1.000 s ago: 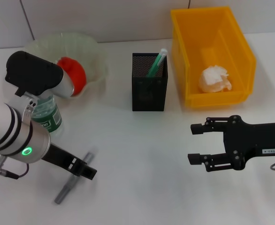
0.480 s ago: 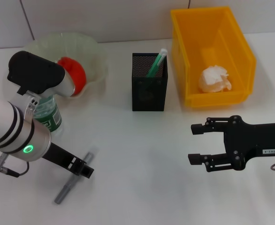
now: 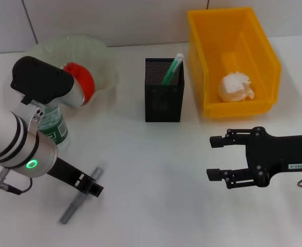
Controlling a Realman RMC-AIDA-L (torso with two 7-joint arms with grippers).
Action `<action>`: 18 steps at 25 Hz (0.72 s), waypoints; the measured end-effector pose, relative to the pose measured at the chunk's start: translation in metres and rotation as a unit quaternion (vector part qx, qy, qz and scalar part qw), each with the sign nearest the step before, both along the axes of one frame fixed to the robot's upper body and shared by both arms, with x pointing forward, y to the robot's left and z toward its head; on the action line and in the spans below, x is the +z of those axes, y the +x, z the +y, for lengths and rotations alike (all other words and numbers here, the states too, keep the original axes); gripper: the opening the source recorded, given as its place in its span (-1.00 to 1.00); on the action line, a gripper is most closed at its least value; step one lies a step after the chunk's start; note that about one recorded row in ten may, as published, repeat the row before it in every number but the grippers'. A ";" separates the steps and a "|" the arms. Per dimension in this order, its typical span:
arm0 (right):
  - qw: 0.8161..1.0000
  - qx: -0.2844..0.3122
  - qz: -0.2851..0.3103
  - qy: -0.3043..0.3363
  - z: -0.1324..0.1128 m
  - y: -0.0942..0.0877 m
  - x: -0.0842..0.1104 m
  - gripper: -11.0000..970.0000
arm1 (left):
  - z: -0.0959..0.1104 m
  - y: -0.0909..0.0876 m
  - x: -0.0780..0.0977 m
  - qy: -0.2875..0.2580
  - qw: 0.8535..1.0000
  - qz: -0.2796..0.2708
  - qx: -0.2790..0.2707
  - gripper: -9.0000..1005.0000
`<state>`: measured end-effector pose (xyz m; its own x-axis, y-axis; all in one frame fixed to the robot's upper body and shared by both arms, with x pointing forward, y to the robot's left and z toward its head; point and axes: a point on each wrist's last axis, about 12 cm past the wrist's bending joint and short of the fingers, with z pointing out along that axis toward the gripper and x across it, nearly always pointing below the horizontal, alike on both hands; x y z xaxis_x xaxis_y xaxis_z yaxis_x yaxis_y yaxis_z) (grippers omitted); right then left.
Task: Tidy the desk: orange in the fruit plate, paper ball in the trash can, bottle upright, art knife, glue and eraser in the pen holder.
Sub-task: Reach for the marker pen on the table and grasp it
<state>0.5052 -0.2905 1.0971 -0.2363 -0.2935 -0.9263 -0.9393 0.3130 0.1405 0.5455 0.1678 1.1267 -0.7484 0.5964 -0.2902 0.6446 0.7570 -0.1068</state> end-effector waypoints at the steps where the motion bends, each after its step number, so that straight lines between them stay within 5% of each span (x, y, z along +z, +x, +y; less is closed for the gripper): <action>1: 1.000 0.000 0.000 0.000 0.000 0.000 0.000 0.58 | 0.000 0.000 0.000 0.000 1.000 0.000 0.000 0.26; 18: 1.000 -0.003 -0.003 -0.002 0.000 0.002 0.000 0.58 | 0.002 0.002 -0.002 0.024 1.000 -0.015 -0.011 0.26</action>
